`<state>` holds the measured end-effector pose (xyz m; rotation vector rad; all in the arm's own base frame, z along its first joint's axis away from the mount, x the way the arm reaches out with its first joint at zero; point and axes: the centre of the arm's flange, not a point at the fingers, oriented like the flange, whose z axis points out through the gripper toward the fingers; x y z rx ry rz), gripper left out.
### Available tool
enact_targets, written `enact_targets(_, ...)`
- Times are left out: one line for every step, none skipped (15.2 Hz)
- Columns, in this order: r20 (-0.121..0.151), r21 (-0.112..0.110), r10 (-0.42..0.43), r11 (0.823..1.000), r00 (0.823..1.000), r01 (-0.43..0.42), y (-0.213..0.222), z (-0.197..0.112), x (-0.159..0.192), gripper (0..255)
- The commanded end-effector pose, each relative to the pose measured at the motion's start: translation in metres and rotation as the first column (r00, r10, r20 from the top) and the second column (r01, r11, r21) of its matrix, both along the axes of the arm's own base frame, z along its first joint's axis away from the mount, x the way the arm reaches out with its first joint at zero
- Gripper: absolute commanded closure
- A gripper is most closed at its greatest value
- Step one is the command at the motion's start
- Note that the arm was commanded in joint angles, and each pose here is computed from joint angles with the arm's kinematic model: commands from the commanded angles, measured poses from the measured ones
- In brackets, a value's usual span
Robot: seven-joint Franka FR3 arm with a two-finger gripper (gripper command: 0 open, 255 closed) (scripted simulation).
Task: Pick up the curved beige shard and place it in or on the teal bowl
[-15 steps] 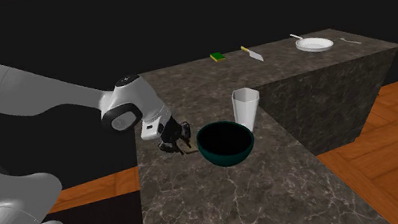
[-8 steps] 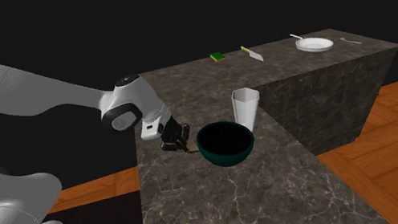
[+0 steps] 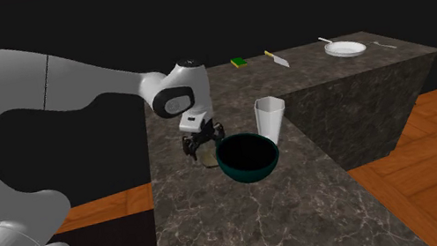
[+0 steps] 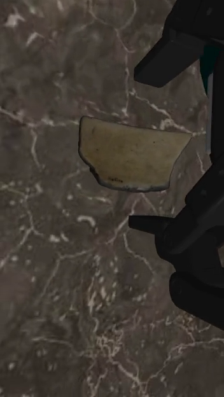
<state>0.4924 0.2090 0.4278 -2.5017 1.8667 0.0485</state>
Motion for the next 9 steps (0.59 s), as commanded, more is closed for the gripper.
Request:
enact_targets(-0.021,-0.001,-0.005,1.000,1.000,0.004,0.000,-0.008,0.004,0)
enact_targets(-0.021,-0.001,-0.005,1.000,1.000,0.004,0.000,-0.014,0.004,0)
enact_targets(-0.021,-0.001,-0.005,1.000,1.000,0.004,0.000,-0.019,0.004,0)
enact_targets(-0.021,-0.001,-0.005,1.000,1.000,0.004,0.000,-0.024,0.004,0)
enact_targets(-0.021,-0.001,-0.005,1.000,1.000,0.004,0.001,-0.033,0.003,0)
enact_targets(-0.021,-0.001,-0.005,1.000,1.000,0.004,0.001,-0.033,0.003,0)
enact_targets(-0.021,-0.001,-0.004,1.000,1.000,0.004,0.001,-0.033,0.003,0)
enact_targets(-0.021,-0.001,-0.004,1.000,1.000,0.004,0.001,-0.033,0.003,0)
enact_targets(-0.021,-0.001,-0.005,1.000,1.000,0.004,0.001,-0.033,0.003,0)
